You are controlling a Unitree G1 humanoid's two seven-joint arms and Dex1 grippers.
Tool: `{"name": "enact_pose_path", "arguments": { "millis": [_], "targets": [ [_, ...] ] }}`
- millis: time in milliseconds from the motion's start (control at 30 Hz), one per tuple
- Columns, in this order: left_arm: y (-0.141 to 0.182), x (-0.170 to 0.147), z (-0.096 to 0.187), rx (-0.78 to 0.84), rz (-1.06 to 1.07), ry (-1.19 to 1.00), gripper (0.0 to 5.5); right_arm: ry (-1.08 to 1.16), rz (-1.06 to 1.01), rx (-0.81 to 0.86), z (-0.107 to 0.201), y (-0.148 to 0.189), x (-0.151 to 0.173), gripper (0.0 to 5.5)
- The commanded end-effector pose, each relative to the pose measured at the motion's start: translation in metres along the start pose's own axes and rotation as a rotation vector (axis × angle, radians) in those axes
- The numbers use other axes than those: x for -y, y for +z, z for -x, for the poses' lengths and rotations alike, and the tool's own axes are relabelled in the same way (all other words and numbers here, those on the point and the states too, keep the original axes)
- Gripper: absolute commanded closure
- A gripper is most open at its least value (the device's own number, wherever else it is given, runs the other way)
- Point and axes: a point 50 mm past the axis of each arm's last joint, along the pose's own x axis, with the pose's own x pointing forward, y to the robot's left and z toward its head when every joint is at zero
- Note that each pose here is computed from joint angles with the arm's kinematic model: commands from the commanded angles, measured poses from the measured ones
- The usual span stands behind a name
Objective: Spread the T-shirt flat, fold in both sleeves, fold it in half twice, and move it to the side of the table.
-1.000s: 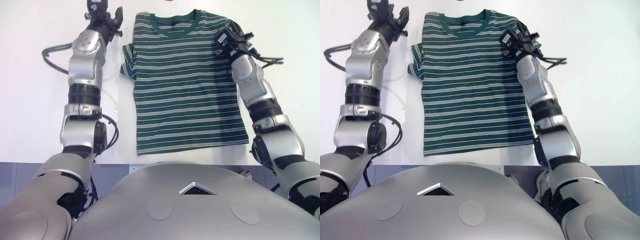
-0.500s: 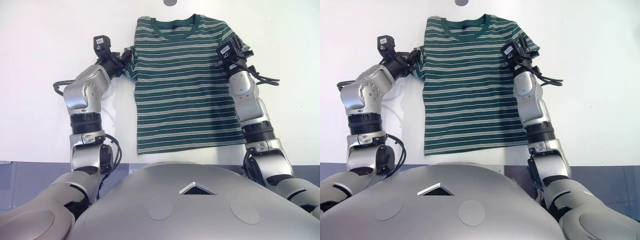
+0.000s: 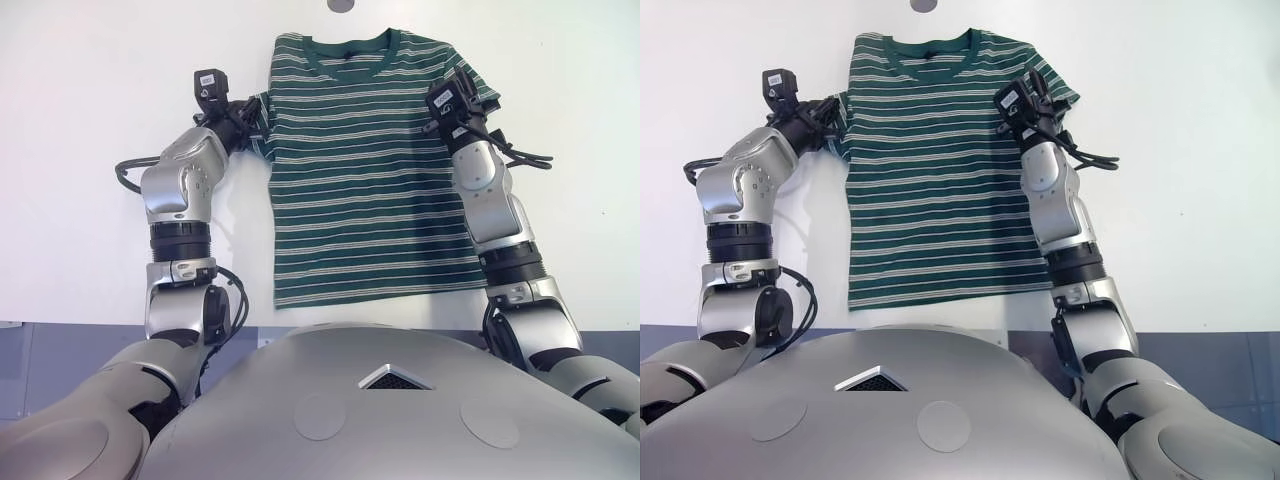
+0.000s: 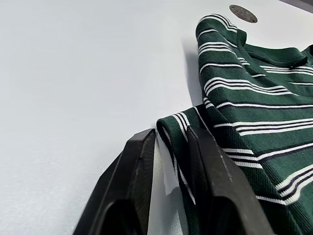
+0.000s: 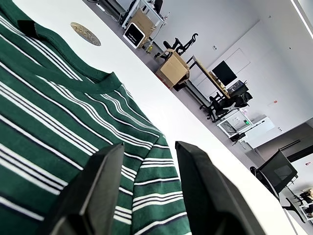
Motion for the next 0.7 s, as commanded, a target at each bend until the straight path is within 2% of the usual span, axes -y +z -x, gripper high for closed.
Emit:
{"name": "enact_pose_path", "arguments": {
  "millis": [33, 133, 433, 700],
  "targets": [
    [-0.008, -0.001, 0.000, -0.018, -0.002, 0.010, 5.10, -0.001, 0.007, 0.024, -0.005, 0.007, 0.003, 3.53],
    [-0.003, -0.011, 0.001, 0.014, -0.019, 0.079, 5.48, -0.001, 0.005, 0.028, -0.005, 0.008, 0.003, 3.53],
    [0.002, -0.021, 0.002, 0.060, -0.052, 0.164, 5.48, -0.006, -0.004, 0.027, -0.005, 0.007, 0.002, 3.53],
    [0.011, -0.041, 0.013, 0.122, -0.086, 0.338, 5.48, -0.010, -0.005, 0.021, -0.004, 0.006, 0.001, 3.53]
  ]
}}
